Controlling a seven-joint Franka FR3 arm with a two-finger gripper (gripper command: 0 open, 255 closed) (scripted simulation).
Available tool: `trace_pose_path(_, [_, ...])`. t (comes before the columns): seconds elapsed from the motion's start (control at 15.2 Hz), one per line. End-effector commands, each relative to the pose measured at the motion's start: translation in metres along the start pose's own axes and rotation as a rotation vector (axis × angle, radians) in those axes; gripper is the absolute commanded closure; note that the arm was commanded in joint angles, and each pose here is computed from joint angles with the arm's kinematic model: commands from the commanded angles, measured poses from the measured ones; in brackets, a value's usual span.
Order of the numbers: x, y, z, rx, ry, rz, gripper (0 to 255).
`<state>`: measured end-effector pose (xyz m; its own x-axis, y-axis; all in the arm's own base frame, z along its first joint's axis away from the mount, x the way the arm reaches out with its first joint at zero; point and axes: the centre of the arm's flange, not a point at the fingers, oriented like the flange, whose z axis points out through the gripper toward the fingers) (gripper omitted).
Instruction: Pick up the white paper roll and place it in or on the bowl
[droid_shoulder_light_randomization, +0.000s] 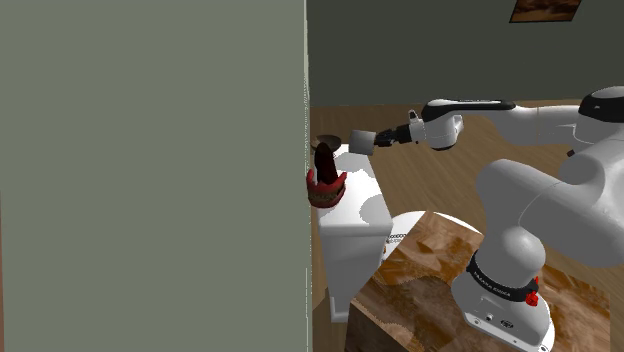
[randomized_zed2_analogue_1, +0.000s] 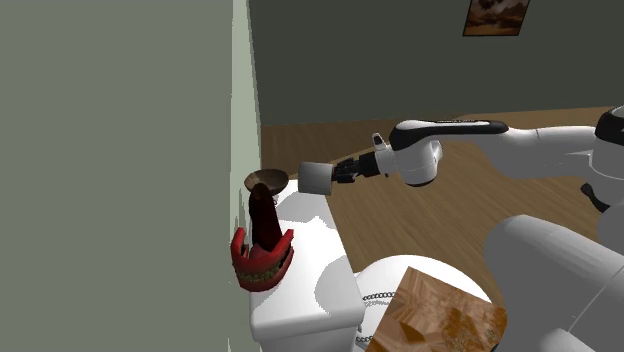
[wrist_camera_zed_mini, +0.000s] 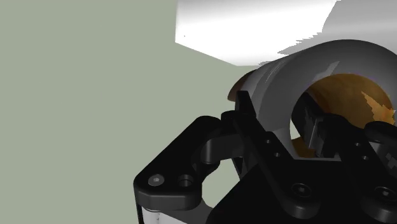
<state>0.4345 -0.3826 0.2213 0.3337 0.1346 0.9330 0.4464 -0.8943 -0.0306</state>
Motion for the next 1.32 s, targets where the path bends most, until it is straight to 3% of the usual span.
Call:
trace_pose_path(0.0, [0.000,0.000,0.000,0.001,-0.001,0.000,255])
trace_pose_path(0.2, [0.000,0.000,0.000,0.001,-0.001,0.000,255])
trace_pose_path(1.25, [0.078,-0.003,-0.030,0.001,-0.001,0.000,255])
